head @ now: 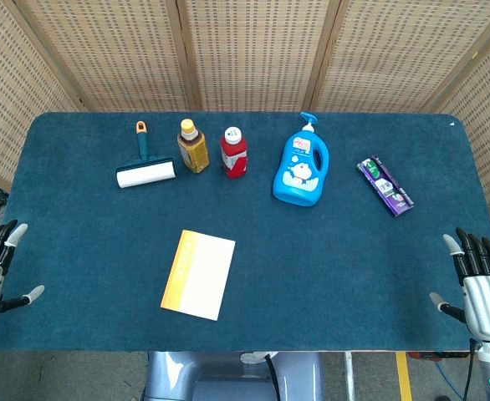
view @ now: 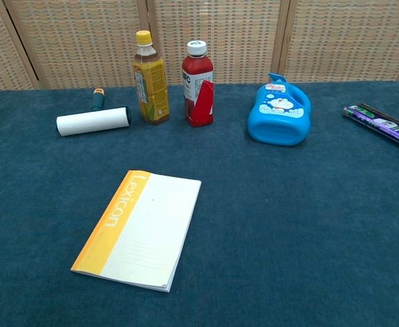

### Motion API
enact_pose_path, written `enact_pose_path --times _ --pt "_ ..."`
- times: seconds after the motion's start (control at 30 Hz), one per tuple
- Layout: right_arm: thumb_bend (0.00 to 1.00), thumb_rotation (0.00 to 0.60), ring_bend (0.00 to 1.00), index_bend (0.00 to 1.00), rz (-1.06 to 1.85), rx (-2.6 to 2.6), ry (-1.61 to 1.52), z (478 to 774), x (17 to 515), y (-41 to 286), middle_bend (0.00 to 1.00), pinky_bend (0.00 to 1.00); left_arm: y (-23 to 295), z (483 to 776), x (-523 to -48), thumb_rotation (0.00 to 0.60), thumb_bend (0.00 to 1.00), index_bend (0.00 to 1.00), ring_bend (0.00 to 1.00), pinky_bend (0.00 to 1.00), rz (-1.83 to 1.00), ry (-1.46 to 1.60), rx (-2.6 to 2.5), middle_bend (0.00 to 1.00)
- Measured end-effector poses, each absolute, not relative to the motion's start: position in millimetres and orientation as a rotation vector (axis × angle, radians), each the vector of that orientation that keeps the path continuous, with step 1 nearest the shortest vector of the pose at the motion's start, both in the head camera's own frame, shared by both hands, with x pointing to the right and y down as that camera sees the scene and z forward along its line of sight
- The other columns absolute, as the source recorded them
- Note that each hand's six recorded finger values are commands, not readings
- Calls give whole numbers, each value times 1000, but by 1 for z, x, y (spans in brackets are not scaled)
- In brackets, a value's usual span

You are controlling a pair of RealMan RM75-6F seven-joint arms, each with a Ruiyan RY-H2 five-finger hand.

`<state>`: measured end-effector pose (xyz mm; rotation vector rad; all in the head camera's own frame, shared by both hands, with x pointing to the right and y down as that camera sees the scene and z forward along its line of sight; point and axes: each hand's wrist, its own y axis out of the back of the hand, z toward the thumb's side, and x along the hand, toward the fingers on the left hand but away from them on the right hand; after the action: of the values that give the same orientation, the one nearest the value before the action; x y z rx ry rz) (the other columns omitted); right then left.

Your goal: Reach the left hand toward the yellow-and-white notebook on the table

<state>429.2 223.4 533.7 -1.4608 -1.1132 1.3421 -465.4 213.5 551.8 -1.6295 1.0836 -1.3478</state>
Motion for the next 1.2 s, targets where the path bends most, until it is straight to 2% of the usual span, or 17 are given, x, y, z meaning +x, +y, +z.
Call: enact_pose_path --times 0.27,0.3,0.37,0.4,0.43,0.47,0.5,0.53,0.6,0.7,0.9,1.2 --pt "0 600 0 0 1354 -1463 -1107 536 430 224 0 0 214 554 -460 600 0 0 1 0 -1329 1065 -1662 1" --pt "0 600 0 0 1353 -1463 -1109 535 430 224 0 0 214 556 -457 600 0 0 48 12 -1319 1056 -1679 50" --pt "0 600 0 0 1352 -1462 -1108 535 430 224 0 0 212 558 -450 600 19 0 306 229 -1297 1047 -1700 297" --pt "0 600 0 0 1353 -1461 -1106 535 430 223 0 0 211 559 -446 600 65 0 464 394 -1284 1047 -1713 449" --pt "0 600 0 0 1354 -1460 -1103 536 430 223 0 0 210 560 -443 600 149 0 655 626 -1273 1046 -1725 630" --pt "0 600 0 0 1357 -1460 -1100 537 430 223 0 0 209 562 -438 600 282 0 797 848 -1256 1043 -1741 761" --pt "0 600 0 0 1363 -1459 -1093 538 430 224 0 0 209 565 -430 600 425 0 870 959 -1235 1032 -1771 837" --pt "0 600 0 0 1369 -1458 -1087 540 430 224 0 0 209 567 -424 600 510 0 895 987 -1226 1017 -1794 864" --pt "0 600 0 0 1384 -1454 -1071 544 430 224 0 0 208 577 -410 600 757 0 939 1000 -1228 967 -1851 916" --pt "0 600 0 0 1404 -1445 -1060 548 430 223 0 0 209 593 -385 600 950 0 958 1000 -1249 878 -1960 941" --pt "0 600 0 0 1421 -1437 -1055 551 433 222 0 0 215 620 -335 600 987 0 965 1000 -1316 688 -2171 951" --pt "0 600 0 0 1421 -1439 -1050 553 432 222 0 0 217 645 -294 600 988 0 965 1000 -1437 515 -2341 951"
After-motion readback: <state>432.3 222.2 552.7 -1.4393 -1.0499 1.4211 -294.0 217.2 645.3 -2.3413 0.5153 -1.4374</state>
